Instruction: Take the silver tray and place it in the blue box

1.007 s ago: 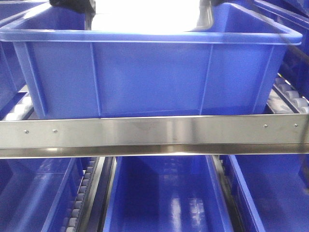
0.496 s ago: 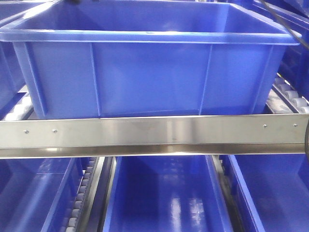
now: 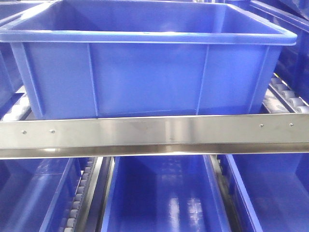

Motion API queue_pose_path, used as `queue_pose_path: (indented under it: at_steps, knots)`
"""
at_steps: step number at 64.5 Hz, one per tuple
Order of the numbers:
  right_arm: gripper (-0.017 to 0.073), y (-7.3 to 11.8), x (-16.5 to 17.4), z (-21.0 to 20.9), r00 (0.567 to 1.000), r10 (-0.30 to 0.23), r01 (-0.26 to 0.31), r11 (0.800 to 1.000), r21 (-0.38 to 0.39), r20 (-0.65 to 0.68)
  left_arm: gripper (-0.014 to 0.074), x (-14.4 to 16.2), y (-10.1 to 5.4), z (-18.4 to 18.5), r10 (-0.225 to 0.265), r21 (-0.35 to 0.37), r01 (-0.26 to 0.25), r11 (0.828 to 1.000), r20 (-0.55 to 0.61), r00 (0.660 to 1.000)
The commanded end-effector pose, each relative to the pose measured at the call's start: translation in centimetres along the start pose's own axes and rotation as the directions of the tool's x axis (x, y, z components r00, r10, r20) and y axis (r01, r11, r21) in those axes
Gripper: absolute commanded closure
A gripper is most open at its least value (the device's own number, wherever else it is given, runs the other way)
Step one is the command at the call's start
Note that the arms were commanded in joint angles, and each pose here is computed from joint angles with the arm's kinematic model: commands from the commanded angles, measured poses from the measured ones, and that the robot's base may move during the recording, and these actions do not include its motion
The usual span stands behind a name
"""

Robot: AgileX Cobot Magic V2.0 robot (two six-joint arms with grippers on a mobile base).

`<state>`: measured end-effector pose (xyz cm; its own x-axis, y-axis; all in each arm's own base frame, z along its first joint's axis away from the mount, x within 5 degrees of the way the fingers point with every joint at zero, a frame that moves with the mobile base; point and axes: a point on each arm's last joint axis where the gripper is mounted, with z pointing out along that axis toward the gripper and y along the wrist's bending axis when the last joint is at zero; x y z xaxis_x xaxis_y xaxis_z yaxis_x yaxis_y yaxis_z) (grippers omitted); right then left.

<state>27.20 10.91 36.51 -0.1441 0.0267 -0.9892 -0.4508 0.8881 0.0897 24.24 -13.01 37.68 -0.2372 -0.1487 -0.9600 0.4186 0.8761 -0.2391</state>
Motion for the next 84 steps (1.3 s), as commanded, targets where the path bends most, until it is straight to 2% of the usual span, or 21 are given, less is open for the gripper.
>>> queue_pose_path:
  at_steps: [1,5,12,18,31,39,73,79,84]
  knots:
    - [0.0509,1.5,-0.7,-3.8,0.994,-0.041,0.052,0.992,-0.111,0.098,0.0687,0.6,-0.6,-3.5,0.008,0.096,-0.015,0.995,0.073,0.997]
    - [0.0509,1.8,0.6,-6.4,0.994,-0.046,0.057,0.992,-0.113,0.102,0.0687,2.6,-0.2,-5.7,0.007,0.117,-0.015,0.993,0.070,0.998]
    - [0.0509,2.1,3.0,-10.7,0.992,-0.052,0.064,0.993,-0.100,0.115,0.0687,6.1,0.7,-9.7,0.007,0.116,-0.014,0.993,0.063,0.998]
    - [0.0509,2.3,4.6,-13.8,0.987,-0.059,0.072,0.994,-0.079,0.150,0.0687,8.4,1.4,-13.0,0.005,0.125,-0.019,0.992,0.104,0.995]
    - [0.0509,2.7,6.6,-18.7,0.961,-0.076,0.096,0.993,-0.064,0.268,0.0687,10.7,2.0,-17.4,-0.004,0.163,-0.036,0.986,0.236,0.972]
    - [0.0509,2.9,6.6,-19.8,0.947,-0.081,0.106,0.992,-0.063,0.312,0.0687,11.2,2.0,-18.3,-0.008,0.184,-0.045,0.982,0.277,0.961]
    - [0.0509,2.8,6.6,-19.8,0.947,-0.082,0.104,0.993,-0.054,0.309,0.0687,11.2,2.0,-18.3,-0.008,0.183,-0.044,0.982,0.275,0.961]
    - [0.0509,2.4,6.8,-19.8,0.952,-0.084,0.092,0.996,-0.014,0.293,0.0687,11.2,2.0,-18.3,-0.008,0.183,-0.044,0.982,0.275,0.961]
    - [0.0509,1.8,7.2,-20.2,0.956,-0.099,0.085,0.994,0.061,0.276,0.0687,11.2,2.0,-18.3,-0.008,0.183,-0.044,0.982,0.275,0.961]
